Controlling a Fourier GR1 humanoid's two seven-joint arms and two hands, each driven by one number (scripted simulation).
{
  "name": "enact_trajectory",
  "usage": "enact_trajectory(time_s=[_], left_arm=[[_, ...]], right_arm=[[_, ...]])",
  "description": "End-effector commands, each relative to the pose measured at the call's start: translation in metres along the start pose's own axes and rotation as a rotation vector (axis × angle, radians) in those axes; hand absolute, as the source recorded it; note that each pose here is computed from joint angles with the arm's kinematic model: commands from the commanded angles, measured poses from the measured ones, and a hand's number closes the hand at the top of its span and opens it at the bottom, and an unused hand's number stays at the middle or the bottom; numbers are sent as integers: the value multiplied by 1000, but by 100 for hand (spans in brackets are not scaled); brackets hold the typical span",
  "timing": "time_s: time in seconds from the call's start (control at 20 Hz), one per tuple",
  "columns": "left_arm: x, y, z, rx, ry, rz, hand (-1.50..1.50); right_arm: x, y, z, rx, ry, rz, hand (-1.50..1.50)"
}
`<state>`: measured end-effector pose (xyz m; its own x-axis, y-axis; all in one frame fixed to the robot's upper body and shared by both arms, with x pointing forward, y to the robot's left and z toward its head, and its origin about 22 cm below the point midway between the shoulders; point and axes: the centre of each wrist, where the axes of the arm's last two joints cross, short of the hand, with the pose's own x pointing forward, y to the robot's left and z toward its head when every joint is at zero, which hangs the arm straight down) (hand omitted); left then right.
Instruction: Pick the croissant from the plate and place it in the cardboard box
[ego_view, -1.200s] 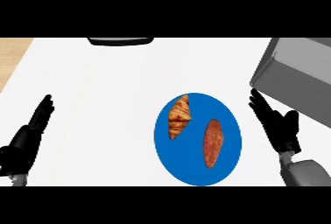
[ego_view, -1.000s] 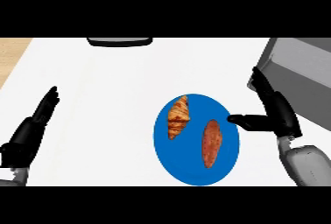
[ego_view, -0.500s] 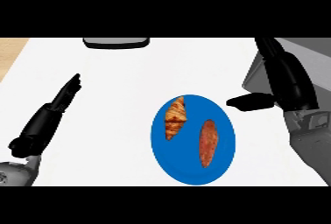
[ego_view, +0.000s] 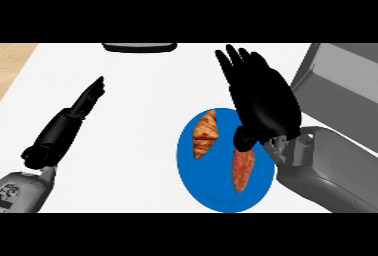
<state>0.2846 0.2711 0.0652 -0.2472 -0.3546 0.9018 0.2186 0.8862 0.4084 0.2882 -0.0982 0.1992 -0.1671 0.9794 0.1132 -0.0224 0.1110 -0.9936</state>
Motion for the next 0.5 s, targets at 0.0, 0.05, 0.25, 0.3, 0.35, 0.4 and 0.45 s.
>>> enact_trajectory(time_s=[0.0,0.05,0.25,0.3,0.35,0.4,0.45], left_arm=[[1,-6,-5,-25,-9,10,0],[0,-13,-4,-33,-14,20,0],[3,-6,-8,-21,-1,9,0],[4,2,-15,-13,-13,9,0],[4,-9,-6,-33,-21,19,0],[5,-4,-11,-18,-14,9,0],[0,-5,-7,-31,-6,-4,0]], right_arm=[[39,16,-9,175,85,210,-150],[48,15,-11,217,88,226,-150],[89,37,-16,359,106,289,-150],[95,28,-22,359,111,286,-150],[102,32,-29,374,135,326,-150],[99,36,-39,384,162,360,-150],[110,41,-35,402,169,365,-150]])
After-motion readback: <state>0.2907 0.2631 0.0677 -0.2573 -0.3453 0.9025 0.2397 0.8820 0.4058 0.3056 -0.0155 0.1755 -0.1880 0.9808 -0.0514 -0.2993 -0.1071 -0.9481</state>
